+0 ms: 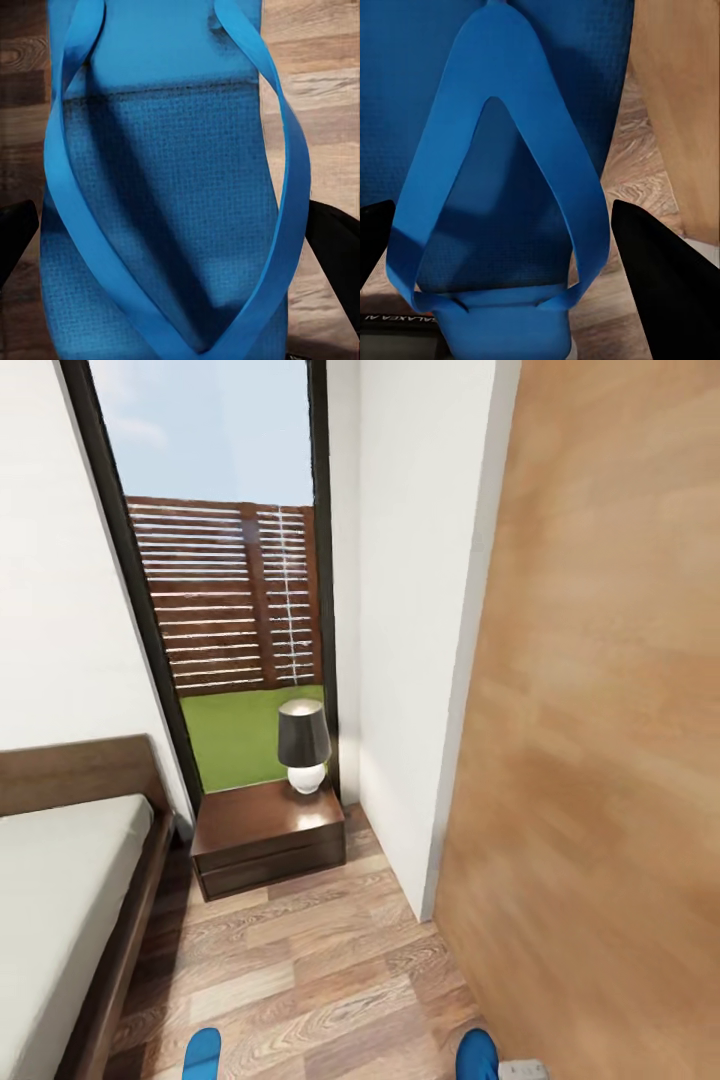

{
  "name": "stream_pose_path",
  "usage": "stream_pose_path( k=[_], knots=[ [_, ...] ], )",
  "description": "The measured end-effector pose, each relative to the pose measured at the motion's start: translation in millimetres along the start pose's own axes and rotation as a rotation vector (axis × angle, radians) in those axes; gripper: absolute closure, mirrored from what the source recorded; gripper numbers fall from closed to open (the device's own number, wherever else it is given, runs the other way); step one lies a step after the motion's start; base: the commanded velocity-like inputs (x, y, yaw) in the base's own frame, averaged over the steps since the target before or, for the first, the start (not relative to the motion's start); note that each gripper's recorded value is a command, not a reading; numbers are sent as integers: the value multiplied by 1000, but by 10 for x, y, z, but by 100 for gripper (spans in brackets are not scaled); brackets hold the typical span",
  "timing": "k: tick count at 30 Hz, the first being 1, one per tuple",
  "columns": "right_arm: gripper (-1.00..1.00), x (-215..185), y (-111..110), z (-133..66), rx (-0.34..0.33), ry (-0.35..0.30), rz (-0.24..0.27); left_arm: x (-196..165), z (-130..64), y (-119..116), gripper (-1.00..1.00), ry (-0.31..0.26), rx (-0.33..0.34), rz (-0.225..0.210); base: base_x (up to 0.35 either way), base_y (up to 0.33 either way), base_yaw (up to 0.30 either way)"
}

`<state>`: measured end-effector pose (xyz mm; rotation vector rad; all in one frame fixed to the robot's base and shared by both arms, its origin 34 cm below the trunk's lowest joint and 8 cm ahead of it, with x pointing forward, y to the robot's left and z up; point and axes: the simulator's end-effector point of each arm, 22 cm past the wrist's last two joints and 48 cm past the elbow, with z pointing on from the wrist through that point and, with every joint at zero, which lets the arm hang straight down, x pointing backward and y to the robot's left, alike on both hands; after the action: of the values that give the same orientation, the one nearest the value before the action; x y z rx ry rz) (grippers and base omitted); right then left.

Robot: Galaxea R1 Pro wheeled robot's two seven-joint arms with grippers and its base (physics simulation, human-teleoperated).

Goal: In the bedroom, move the book from the bed onto either nightstand, and place the two sandals side by side next to the bed.

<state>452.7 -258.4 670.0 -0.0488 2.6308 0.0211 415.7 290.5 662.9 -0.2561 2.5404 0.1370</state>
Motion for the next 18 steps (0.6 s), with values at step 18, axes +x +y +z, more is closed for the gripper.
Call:
stream_pose_path(
  k=[18],
  knots=[
    [100,1,-10,-1,1,0,0,0,0,-2,100,0,1,0,286,0,150]
  ],
)
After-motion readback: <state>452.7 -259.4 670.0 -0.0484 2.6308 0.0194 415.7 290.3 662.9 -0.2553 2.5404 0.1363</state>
